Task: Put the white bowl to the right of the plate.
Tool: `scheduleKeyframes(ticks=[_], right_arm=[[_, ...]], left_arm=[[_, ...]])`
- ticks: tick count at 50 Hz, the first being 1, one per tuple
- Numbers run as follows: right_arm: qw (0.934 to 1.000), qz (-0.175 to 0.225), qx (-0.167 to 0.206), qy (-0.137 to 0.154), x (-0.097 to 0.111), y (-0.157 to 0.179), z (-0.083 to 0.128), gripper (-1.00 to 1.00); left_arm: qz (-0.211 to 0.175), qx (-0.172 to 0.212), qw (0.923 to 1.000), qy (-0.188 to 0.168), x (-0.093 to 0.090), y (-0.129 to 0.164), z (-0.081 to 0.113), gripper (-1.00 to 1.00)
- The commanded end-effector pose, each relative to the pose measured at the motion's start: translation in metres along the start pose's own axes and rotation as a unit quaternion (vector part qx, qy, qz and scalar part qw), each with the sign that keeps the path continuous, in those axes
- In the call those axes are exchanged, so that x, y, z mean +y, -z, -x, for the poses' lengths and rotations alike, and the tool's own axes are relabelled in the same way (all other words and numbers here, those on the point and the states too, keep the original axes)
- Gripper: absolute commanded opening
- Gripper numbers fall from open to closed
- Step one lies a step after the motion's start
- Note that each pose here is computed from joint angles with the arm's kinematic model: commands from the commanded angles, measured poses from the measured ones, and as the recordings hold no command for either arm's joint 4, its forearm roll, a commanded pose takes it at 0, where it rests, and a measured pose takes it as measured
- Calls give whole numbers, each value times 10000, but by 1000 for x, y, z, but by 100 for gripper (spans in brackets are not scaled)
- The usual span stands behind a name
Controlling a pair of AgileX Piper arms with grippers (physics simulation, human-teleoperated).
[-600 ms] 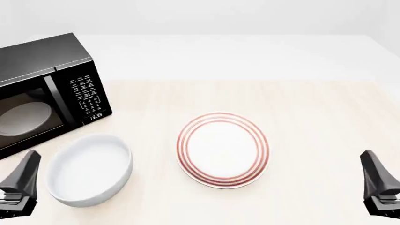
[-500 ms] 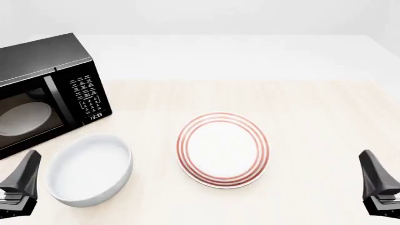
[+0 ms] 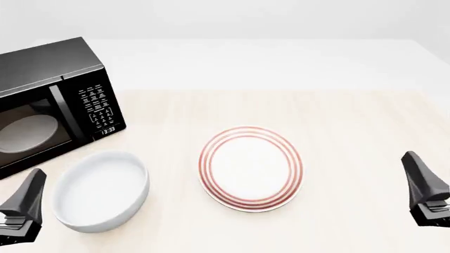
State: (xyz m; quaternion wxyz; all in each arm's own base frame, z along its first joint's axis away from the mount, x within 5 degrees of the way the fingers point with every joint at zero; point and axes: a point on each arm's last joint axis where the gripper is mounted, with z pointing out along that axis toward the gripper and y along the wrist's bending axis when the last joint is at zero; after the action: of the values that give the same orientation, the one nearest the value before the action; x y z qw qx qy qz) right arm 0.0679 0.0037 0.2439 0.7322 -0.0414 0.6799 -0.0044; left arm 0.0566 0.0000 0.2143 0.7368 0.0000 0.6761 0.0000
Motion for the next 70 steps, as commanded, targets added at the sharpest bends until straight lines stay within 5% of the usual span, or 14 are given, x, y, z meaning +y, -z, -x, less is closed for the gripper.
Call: scheduleKeyframes(ticks=[1, 5, 16, 18, 33, 70], right_arm=[[9990, 399, 139, 126, 4, -21, 43, 100], [9972, 721, 48, 166, 9, -28, 66, 100], [9912, 1265, 354, 180, 27, -66, 82, 100], [9893, 1261, 654, 326, 31, -84, 76, 100], [9766, 1995, 783, 201, 67, -121, 110, 100], [9335, 3269, 1429, 367, 172, -176, 108, 100]], left_arm=[[0, 0, 10000, 0, 0, 0, 0, 100], [0, 0, 10000, 0, 0, 0, 0, 100], [0, 0, 10000, 0, 0, 0, 0, 100], [0, 0, 10000, 0, 0, 0, 0, 100], [0, 0, 10000, 0, 0, 0, 0, 100], [0, 0, 10000, 0, 0, 0, 0, 100]])
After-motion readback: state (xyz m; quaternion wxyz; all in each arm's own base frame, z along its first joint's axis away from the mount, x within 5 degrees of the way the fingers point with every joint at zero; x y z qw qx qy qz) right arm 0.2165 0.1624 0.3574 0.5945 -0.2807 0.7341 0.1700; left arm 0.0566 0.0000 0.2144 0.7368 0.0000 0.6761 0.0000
